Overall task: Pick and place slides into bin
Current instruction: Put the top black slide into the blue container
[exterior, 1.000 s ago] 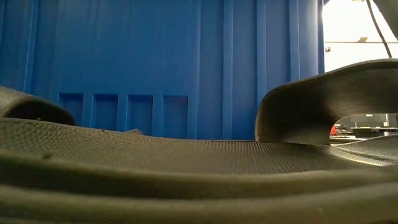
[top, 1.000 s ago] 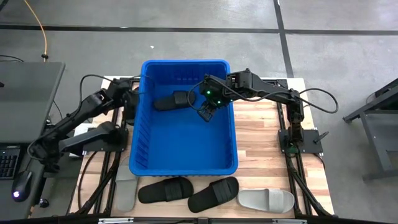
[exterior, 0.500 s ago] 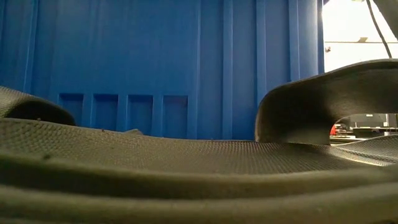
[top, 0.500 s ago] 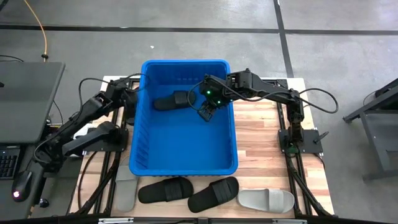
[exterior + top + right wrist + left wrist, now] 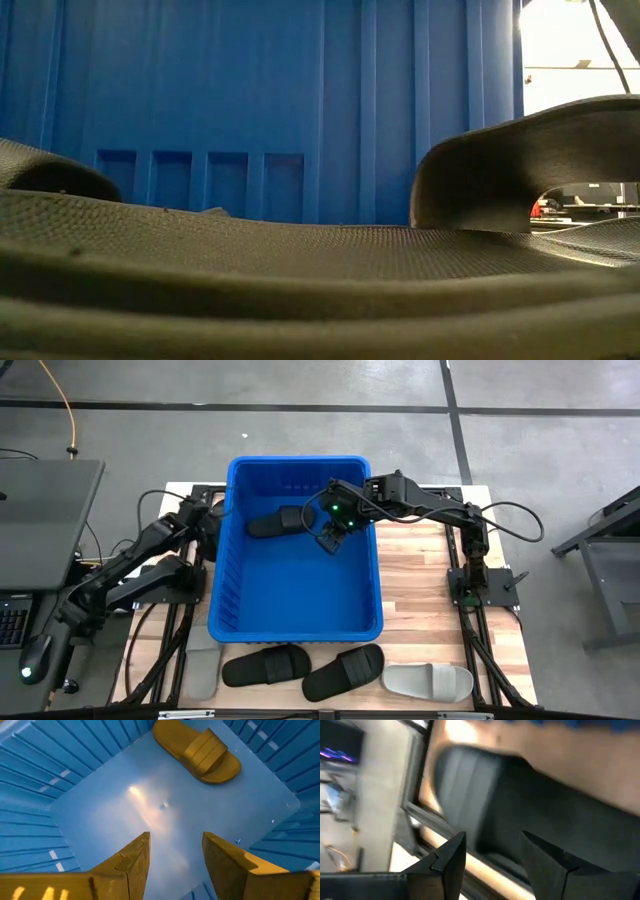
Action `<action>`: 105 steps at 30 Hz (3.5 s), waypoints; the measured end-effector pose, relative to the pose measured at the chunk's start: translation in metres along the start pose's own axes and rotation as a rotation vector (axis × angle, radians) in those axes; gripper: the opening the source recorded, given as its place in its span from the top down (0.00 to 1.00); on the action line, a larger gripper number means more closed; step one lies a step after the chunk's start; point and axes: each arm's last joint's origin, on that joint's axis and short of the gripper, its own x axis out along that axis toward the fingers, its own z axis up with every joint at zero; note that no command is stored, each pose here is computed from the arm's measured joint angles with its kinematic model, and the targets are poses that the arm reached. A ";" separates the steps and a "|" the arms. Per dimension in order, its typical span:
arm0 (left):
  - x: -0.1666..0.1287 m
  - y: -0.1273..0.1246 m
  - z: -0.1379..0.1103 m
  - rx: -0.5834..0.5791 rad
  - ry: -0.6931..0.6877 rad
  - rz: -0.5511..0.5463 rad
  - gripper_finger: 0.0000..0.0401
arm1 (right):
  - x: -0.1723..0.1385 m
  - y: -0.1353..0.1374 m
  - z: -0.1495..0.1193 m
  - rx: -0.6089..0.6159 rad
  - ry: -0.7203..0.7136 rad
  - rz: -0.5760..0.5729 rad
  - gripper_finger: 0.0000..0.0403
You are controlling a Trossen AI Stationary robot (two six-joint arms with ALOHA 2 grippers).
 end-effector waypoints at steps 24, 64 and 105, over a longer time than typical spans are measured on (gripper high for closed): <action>-0.001 0.003 0.002 -0.054 -0.033 0.044 0.57 | 0.000 0.001 0.001 -0.002 -0.015 0.009 0.58; -0.002 0.005 0.009 0.029 -0.168 0.008 0.57 | 0.000 0.001 0.002 -0.001 -0.016 0.006 0.58; 0.021 -0.009 0.034 0.207 -0.016 0.034 0.57 | 0.000 0.001 0.002 0.002 -0.015 0.009 0.58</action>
